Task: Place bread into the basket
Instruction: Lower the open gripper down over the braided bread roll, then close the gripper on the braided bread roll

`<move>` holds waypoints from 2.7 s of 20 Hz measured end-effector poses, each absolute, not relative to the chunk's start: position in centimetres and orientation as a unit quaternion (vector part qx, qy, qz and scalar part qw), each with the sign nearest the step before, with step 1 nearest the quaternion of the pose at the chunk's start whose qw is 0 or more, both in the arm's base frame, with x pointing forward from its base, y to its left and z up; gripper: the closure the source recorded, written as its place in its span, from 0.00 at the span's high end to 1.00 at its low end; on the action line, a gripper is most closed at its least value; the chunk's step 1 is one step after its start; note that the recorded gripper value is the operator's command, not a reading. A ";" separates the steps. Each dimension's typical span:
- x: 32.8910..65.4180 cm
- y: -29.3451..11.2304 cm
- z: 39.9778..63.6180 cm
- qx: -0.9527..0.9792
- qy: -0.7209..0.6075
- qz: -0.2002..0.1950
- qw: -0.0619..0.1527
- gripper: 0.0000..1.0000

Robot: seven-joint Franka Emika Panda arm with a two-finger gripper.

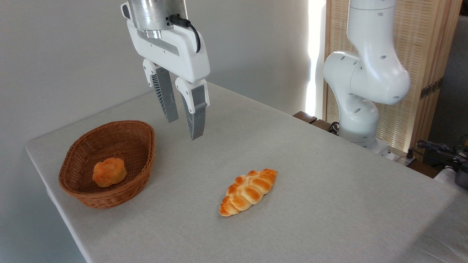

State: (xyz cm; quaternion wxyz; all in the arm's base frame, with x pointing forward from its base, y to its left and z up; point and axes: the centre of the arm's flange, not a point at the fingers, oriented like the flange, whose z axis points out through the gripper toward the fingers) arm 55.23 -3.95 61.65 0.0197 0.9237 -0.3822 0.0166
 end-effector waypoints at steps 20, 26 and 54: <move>53.0 -2.1 55.4 0.931 -0.364 0.002 0.025 1.00; 48.0 -0.8 46.8 0.935 -0.350 -0.040 0.042 1.00; 48.0 0.4 40.4 0.929 -0.357 -0.080 0.059 0.12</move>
